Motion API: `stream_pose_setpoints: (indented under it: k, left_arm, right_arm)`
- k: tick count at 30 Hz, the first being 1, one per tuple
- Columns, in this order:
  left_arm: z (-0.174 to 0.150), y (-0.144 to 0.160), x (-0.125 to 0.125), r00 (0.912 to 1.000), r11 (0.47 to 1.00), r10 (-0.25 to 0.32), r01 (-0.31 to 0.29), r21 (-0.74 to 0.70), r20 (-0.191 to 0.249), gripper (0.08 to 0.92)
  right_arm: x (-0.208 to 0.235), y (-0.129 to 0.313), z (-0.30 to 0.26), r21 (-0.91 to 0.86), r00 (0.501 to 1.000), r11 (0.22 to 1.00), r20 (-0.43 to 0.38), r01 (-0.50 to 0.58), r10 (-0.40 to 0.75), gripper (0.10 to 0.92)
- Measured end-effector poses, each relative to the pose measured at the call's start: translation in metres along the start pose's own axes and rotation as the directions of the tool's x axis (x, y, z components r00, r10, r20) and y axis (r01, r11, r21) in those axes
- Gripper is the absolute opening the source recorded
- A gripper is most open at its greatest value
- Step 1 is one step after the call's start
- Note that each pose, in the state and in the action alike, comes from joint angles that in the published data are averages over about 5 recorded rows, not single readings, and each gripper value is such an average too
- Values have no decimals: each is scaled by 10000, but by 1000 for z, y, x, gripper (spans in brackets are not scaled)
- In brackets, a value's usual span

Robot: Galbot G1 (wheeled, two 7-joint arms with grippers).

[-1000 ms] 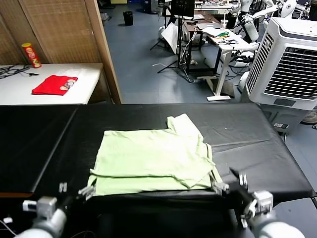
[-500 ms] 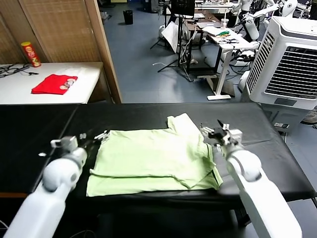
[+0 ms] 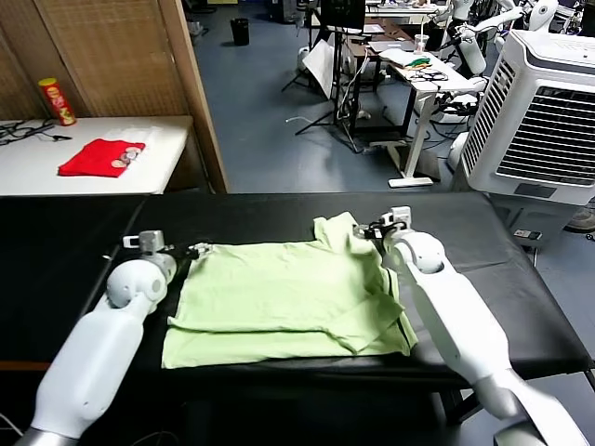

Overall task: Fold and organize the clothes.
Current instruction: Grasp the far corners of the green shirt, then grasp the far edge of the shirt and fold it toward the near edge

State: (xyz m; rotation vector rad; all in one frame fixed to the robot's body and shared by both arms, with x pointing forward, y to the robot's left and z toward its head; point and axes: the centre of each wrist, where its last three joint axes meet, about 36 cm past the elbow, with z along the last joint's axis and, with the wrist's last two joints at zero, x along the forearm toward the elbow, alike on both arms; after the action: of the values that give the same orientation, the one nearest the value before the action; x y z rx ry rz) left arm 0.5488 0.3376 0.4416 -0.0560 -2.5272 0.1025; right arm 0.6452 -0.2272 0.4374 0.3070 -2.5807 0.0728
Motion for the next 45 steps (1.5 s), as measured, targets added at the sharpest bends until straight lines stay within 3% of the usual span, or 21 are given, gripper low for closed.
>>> stream_pose_setpoints:
  k: [3,6,13,16,20,26,33,45]
  left_arm:
    - [3,3,-3,10000,10000,-12,12,30,-78,798]
    - [5,6,-5,10000,10000,0,0,83,-67,752]
    - [8,9,-8,9998,9997,157,-159,178,122,394]
    - [8,9,-8,9995,9995,247,-251,192,191,228]
    - [7,8,-6,9990,9995,250,-258,191,377,127]
    - [5,12,7,9969,9999,105,-101,-62,775,127]
    - [7,9,45,9920,9979,270,-195,-610,1232,127]
    - [33,1,127,9897,9835,474,-226,-1796,1352,127]
  right_arm:
    - [-8,6,0,48,10000,10000,-70,49,-48,767]
    - [-12,11,1,-39,9996,10000,-249,88,-89,643]
    - [-15,18,8,-239,9989,9996,-441,143,-154,250]
    - [-15,19,13,-260,9996,9995,-215,154,-160,143]
    - [-11,16,19,-242,9995,9997,315,92,-85,121]
    - [8,9,21,-138,9919,9996,1248,240,-221,121]
    - [60,0,34,81,9777,9986,2031,525,-531,121]
    - [147,-4,72,440,9957,9985,848,332,-368,121]
